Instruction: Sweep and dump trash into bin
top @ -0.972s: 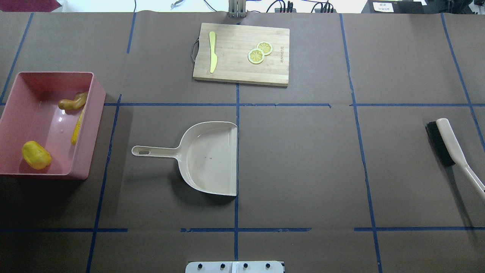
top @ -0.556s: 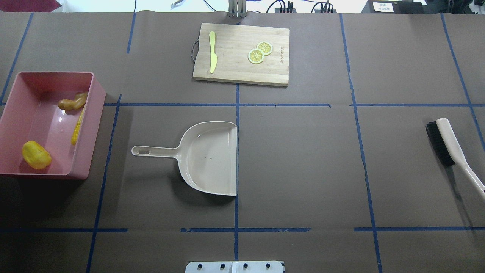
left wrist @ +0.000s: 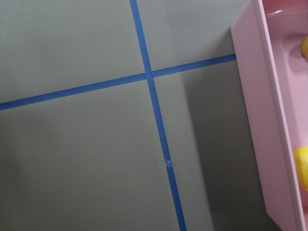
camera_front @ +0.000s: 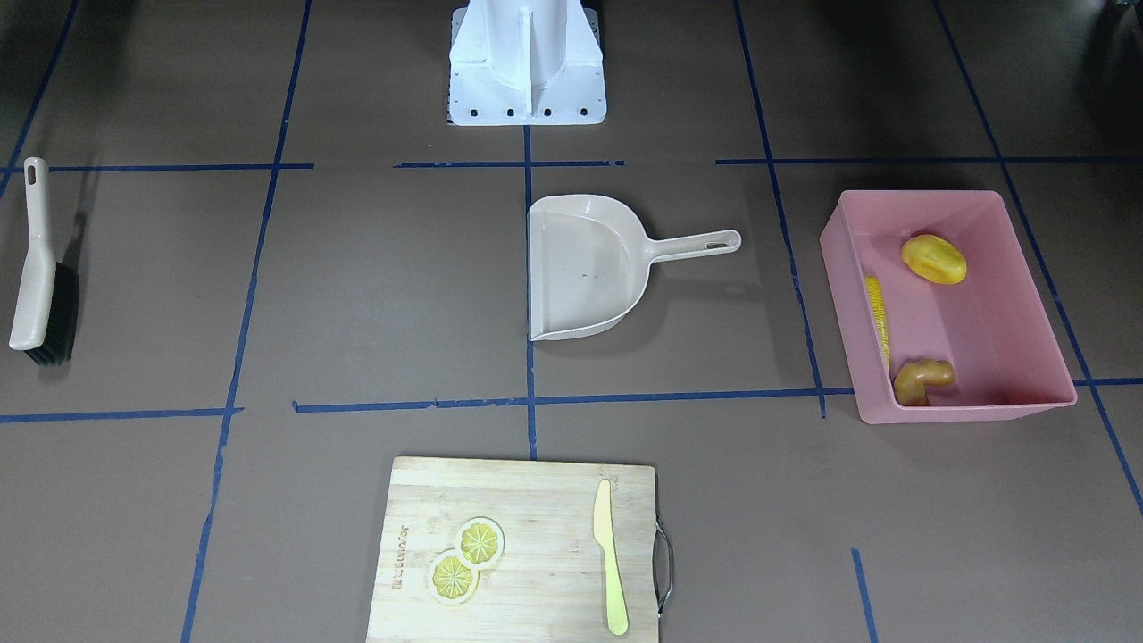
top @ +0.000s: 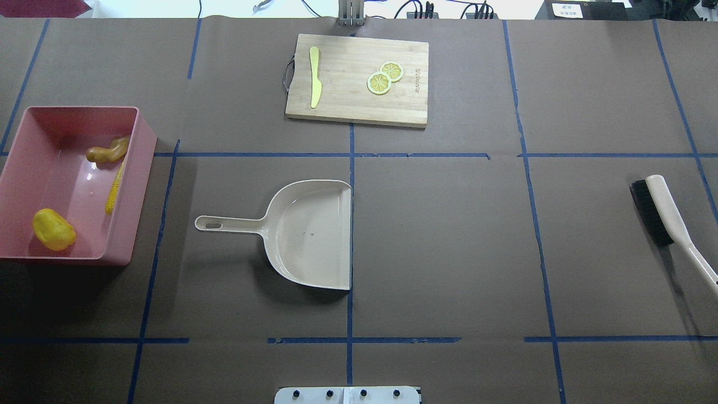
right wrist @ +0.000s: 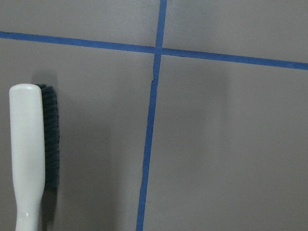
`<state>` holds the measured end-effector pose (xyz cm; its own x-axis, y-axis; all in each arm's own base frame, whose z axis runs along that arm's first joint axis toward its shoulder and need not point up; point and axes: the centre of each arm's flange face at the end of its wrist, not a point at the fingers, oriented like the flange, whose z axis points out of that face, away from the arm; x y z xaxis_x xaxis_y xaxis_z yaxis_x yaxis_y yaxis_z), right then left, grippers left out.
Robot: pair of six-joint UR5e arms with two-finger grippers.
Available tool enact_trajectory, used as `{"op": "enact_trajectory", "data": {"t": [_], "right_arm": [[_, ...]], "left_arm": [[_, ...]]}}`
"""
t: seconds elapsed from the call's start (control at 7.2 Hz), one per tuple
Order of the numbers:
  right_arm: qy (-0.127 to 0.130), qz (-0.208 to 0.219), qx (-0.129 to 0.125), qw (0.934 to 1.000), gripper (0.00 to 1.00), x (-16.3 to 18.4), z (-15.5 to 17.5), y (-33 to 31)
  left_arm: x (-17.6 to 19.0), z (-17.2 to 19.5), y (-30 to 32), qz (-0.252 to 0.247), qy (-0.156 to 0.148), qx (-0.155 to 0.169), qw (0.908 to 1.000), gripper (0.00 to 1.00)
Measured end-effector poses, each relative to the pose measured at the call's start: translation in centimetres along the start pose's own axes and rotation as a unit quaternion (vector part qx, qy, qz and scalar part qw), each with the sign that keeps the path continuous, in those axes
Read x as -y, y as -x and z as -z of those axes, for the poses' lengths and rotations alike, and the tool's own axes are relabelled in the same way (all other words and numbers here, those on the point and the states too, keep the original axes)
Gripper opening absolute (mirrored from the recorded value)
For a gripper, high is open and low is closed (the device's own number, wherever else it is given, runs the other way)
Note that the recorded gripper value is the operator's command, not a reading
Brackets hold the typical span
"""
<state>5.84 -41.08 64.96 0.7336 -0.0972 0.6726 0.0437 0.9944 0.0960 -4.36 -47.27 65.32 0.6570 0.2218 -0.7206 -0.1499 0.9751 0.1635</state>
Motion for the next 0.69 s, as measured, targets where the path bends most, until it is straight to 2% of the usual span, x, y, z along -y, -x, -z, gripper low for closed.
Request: {"op": "enact_trajectory", "data": {"t": [0.69], "right_arm": [[0.002, -0.002, 0.002, 1.0, 1.0, -0.07, -0.18, -0.11]], "left_arm": [[0.02, 0.01, 0.0, -0.001, 0.0, 0.002, 1.0, 1.0]]}}
